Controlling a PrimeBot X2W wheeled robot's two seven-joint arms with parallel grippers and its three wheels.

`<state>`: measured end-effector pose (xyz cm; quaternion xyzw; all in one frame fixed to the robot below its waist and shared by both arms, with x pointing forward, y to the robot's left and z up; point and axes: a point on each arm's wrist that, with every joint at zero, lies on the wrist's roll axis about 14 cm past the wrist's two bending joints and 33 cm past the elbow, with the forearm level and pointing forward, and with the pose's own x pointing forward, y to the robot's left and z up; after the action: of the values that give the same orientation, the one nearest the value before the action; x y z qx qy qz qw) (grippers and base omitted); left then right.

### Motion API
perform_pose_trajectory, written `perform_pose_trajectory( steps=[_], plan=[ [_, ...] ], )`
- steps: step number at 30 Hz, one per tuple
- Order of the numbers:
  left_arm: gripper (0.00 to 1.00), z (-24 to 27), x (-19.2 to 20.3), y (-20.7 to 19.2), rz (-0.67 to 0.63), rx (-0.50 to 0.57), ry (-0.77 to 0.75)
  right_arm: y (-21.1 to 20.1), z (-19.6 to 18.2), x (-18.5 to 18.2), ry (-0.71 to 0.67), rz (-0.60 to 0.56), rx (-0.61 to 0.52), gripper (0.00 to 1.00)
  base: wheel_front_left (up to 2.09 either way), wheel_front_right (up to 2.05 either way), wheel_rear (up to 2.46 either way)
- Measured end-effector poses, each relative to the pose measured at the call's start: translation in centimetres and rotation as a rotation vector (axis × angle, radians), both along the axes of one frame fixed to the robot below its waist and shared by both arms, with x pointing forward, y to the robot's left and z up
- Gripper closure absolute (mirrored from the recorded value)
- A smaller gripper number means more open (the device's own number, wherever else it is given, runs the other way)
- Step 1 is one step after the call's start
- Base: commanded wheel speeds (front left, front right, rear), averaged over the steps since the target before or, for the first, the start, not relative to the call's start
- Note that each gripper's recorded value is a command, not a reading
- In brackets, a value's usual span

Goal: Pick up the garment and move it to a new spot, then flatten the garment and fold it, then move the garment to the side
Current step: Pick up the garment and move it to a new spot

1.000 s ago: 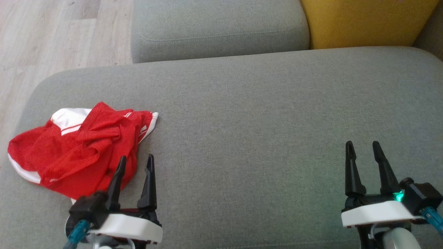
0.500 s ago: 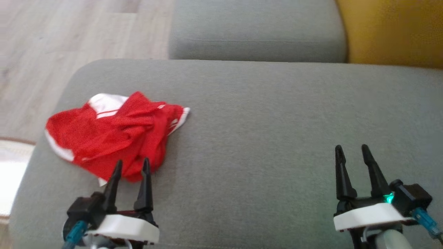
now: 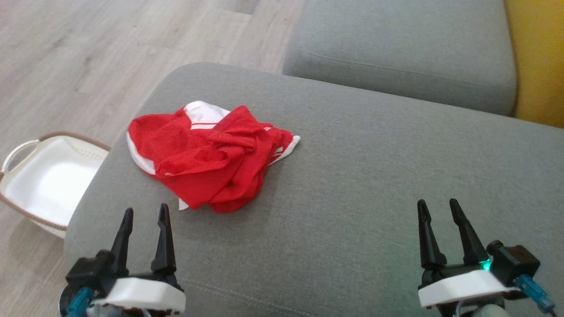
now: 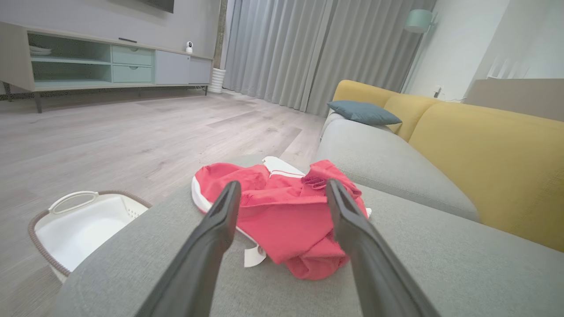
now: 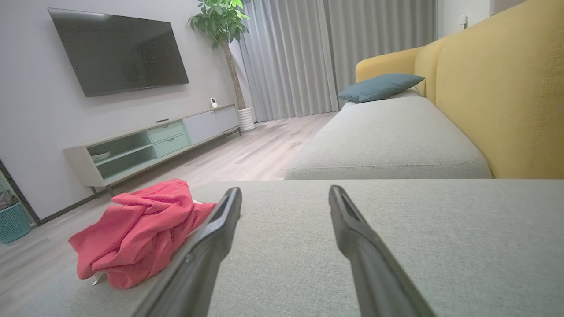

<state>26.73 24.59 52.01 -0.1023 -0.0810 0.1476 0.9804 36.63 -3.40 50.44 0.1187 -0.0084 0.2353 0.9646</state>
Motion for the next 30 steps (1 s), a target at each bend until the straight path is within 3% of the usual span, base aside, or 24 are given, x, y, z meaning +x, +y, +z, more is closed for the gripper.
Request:
perform_pose_trajectory(
  steps=[21,30],
  plan=[
    [0.00,-0.4,-1.4,2.2,0.065,0.015,0.017,1.1,-0.7,0.2,0.026,0.033,0.005,0.00,0.00,0.00,0.00],
    [0.00,-2.0,2.5,2.3,-0.005,0.051,0.102,-1.7,-2.0,2.8,0.043,-0.059,-0.014,0.00,0.00,0.00,0.00]
  ],
)
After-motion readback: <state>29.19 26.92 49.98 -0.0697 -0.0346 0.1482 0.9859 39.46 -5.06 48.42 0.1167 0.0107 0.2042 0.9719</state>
